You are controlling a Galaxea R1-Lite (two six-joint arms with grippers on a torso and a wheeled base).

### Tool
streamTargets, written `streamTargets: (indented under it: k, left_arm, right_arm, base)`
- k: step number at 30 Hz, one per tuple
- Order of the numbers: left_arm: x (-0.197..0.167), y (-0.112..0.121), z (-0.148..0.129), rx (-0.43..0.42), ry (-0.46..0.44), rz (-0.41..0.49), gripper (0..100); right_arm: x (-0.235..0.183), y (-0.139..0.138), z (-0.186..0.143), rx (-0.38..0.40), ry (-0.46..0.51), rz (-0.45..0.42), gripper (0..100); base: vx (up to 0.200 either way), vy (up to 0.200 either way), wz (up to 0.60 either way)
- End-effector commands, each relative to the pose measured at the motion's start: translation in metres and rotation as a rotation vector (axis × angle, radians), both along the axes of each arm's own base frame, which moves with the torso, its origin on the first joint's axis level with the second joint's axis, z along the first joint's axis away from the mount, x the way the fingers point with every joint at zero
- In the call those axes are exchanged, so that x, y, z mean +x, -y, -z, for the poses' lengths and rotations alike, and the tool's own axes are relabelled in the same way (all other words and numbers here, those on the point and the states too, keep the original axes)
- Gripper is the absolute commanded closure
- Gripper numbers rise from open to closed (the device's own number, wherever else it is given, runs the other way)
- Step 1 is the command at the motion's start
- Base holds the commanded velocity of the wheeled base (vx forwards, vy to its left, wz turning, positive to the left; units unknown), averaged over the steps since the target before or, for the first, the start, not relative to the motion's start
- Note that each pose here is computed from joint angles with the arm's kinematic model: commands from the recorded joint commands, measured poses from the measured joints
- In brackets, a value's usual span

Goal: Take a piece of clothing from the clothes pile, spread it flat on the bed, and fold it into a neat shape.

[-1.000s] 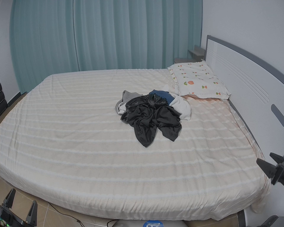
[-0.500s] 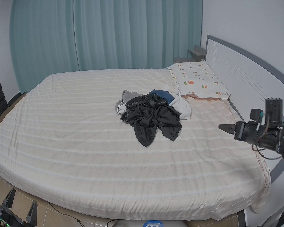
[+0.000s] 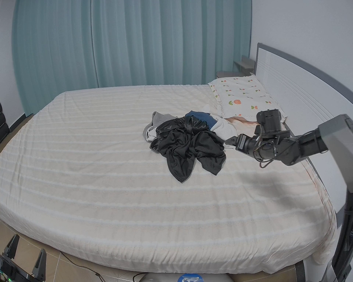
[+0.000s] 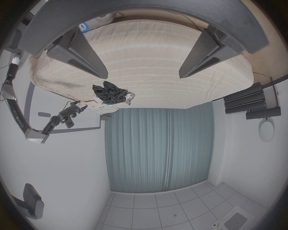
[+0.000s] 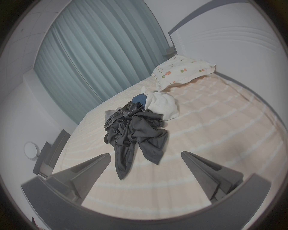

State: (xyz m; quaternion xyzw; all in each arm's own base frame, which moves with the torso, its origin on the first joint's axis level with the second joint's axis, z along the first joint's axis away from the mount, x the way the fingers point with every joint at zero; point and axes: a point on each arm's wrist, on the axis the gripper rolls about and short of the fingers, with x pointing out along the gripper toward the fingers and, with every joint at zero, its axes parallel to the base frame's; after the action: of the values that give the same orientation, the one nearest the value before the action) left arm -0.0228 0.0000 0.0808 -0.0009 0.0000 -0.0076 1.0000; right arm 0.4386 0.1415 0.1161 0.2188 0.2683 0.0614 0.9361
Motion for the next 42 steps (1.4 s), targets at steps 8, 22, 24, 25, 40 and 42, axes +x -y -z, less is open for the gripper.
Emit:
streamTargets:
  k: [8,22,24,25,40,42]
  left_arm:
    - [0.001,0.000,0.005,0.000,-0.009,-0.001,0]
    - [0.001,0.000,0.005,0.003,-0.008,0.000,0]
    - [0.001,0.000,0.005,0.003,-0.009,0.000,0]
    - [0.001,0.000,0.005,0.003,-0.008,0.000,0]
    - [0.001,0.000,0.005,0.005,-0.009,0.000,0]
    - [0.001,0.000,0.005,0.005,-0.009,0.000,0]
  right_arm:
    - [0.062,-0.051,0.111,-0.005,-0.098,0.054,0]
    - [0.070,-0.048,0.140,0.000,-0.095,0.059,0]
    - [0.072,-0.049,0.142,0.011,-0.063,0.059,0]
    - [0.072,-0.050,0.142,0.015,-0.055,0.056,0]
    - [0.075,-0.053,0.153,0.050,-0.006,0.018,100]
    - [0.076,-0.052,0.154,0.052,-0.004,0.018,100]
  base:
    - [0.000,0.000,0.00]
    - [0.000,0.000,0.00]
    - [0.000,0.000,0.00]
    - [0.000,0.000,0.00]
    - [0.000,0.000,0.00]
    - [0.000,0.000,0.00]
